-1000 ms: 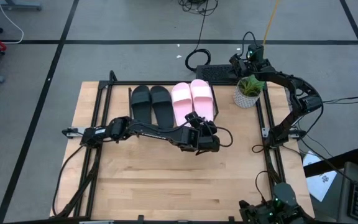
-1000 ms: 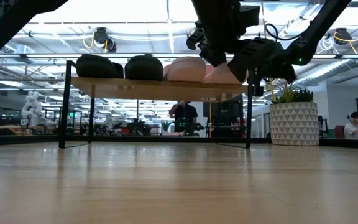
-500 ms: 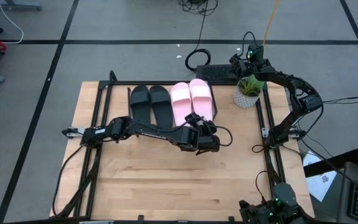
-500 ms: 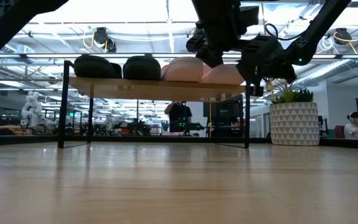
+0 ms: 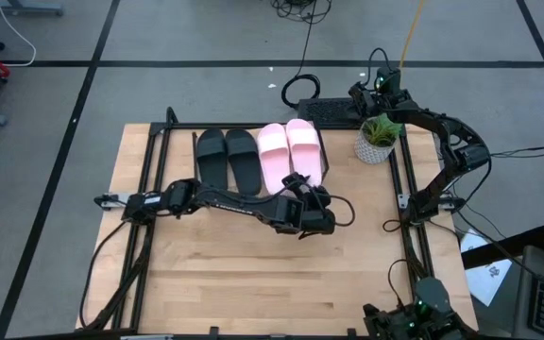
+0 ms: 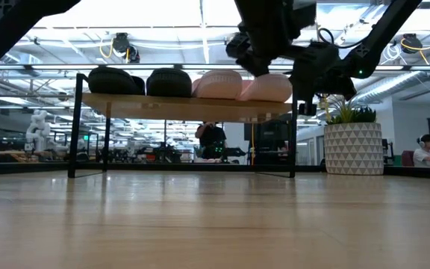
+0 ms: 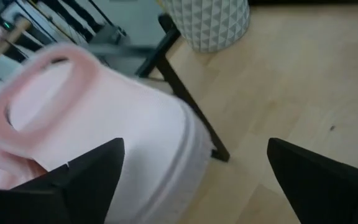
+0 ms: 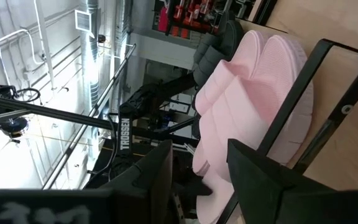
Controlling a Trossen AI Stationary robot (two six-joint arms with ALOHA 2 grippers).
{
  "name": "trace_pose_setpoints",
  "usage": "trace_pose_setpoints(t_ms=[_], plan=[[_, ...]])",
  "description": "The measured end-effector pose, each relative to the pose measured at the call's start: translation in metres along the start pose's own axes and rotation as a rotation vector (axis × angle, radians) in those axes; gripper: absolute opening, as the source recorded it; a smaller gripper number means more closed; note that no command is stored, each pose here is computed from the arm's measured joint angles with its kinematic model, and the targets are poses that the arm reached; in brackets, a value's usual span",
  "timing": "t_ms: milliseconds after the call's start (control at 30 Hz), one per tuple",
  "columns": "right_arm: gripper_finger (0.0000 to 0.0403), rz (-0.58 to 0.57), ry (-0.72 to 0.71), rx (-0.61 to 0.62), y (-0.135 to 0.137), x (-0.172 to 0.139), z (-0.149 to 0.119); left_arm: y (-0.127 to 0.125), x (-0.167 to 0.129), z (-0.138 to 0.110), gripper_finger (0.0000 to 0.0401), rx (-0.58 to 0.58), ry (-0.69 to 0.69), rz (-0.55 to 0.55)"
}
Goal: Pick and place slides into the shelf
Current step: Adjust the shelf
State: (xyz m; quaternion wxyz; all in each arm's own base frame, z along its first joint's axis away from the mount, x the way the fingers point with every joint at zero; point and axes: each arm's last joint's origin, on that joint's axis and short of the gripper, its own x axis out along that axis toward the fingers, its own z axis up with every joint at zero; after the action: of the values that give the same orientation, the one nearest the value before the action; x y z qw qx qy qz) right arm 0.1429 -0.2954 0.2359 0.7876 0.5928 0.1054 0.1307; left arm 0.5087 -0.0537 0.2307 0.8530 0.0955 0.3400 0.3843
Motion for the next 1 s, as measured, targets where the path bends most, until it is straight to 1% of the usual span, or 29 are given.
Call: trace_pose_setpoints(t_ms=[167, 300, 433, 500, 567, 600, 700, 767, 833, 933, 1000], plan=[[0.0146, 0.0, 0.0, 0.001, 0.0, 0.0, 0.0, -0.006, -0.008, 0.008, 0.0395, 0.018, -0.092, 0.038], [0.0146, 0.0, 0.0, 0.002, 0.0, 0.0, 0.0, -0.013, -0.016, 0.016, 0.0395, 0.024, -0.169, 0.041], [0.0146, 0.0, 0.0, 0.002, 0.0, 0.0, 0.0, -0.02, -0.038, 0.027, 0.0395, 0.015, -0.269, 0.085], [0.0146, -0.001, -0.001, 0.002, 0.0, 0.0, 0.0, -0.017, -0.062, 0.035, 0.0395, 0.014, -0.319, 0.148], [0.0146, -0.001, -0.001, 0.003, 0.0, 0.0, 0.0, -0.014, -0.087, 0.046, 0.0395, -0.024, -0.368, 0.23], [0.0146, -0.001, -0.001, 0.002, 0.0, 0.0, 0.0, -0.011, -0.102, 0.049, 0.0395, -0.021, -0.378, 0.279], [0.0146, 0.0, 0.002, 0.008, 0.0, 0.001, -0.001, -0.004, -0.146, 0.057, 0.0395, -0.062, -0.373, 0.414], [0.0146, 0.003, 0.011, 0.007, 0.0, 0.004, -0.001, 0.0, -0.173, 0.06, 0.0395, -0.058, -0.384, 0.4], [0.0146, 0.006, 0.021, 0.004, 0.001, 0.007, -0.001, 0.003, -0.197, 0.061, 0.0395, -0.12, -0.416, 0.354], [0.0146, 0.008, 0.024, -0.018, 0.006, 0.007, -0.002, 0.008, -0.225, 0.06, 0.0395, -0.171, -0.447, 0.3], [0.0146, 0.008, 0.019, -0.037, 0.012, 0.006, -0.003, 0.007, -0.235, 0.057, 0.0395, -0.218, -0.463, 0.269]])
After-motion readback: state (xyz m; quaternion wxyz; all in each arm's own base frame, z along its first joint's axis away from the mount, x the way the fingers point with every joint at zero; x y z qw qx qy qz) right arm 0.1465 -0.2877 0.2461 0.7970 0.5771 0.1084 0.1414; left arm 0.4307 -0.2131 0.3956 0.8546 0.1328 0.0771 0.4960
